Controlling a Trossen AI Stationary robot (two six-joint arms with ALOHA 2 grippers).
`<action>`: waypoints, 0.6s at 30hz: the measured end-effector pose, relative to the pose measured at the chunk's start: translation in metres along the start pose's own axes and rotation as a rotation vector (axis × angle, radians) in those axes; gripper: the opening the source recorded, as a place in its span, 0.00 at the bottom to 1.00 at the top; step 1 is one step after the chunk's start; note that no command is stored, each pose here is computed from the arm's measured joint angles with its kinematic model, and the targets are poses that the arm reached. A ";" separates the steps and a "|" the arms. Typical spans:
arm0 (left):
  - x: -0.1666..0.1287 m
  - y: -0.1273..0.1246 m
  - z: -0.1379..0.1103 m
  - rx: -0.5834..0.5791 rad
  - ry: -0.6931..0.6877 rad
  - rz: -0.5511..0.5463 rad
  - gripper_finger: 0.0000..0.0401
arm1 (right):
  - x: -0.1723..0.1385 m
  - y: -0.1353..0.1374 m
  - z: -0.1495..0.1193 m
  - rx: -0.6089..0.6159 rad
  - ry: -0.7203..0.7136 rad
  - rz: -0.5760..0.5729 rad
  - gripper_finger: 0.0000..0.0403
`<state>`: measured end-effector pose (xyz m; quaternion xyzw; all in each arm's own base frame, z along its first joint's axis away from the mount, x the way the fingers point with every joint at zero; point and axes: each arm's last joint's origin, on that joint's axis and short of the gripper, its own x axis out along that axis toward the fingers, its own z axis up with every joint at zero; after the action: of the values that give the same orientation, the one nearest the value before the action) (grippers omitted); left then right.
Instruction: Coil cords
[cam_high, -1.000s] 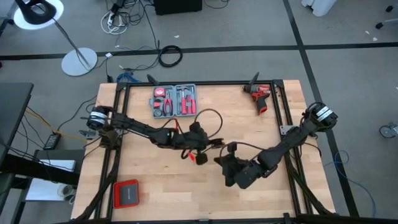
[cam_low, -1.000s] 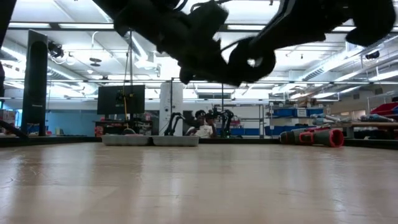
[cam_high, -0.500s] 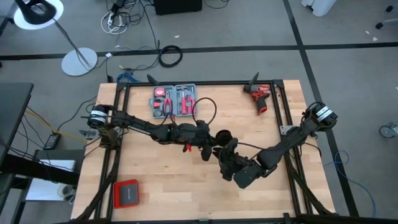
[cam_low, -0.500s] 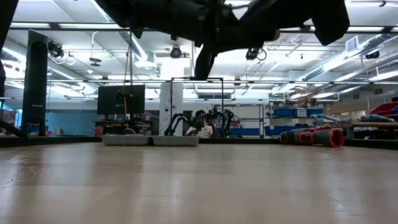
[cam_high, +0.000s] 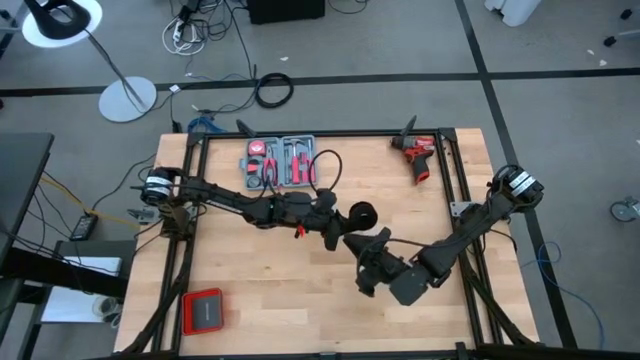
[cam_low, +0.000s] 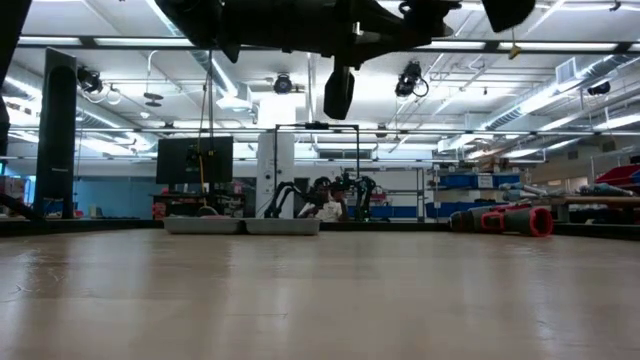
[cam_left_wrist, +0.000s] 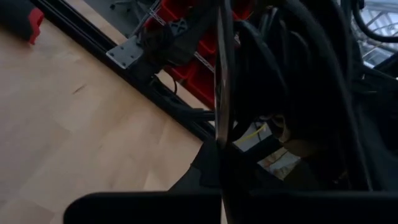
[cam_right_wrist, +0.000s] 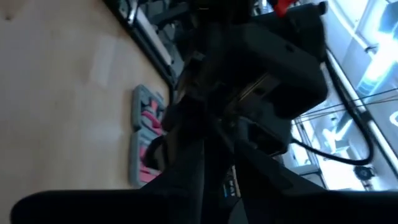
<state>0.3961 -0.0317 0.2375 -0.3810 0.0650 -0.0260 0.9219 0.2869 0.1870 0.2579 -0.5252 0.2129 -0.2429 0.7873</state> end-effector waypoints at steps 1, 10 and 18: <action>0.000 0.000 0.000 -0.007 -0.004 -0.004 0.00 | 0.000 -0.001 0.001 -0.004 -0.003 -0.006 0.21; 0.000 -0.002 0.002 -0.033 -0.011 -0.028 0.00 | 0.011 -0.004 -0.002 -0.108 0.019 -0.013 0.20; 0.000 -0.002 0.002 -0.033 -0.010 -0.028 0.00 | 0.015 -0.004 -0.002 -0.143 -0.015 0.013 0.19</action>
<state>0.3963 -0.0320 0.2401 -0.3973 0.0553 -0.0358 0.9153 0.2971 0.1750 0.2600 -0.5806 0.2270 -0.2180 0.7509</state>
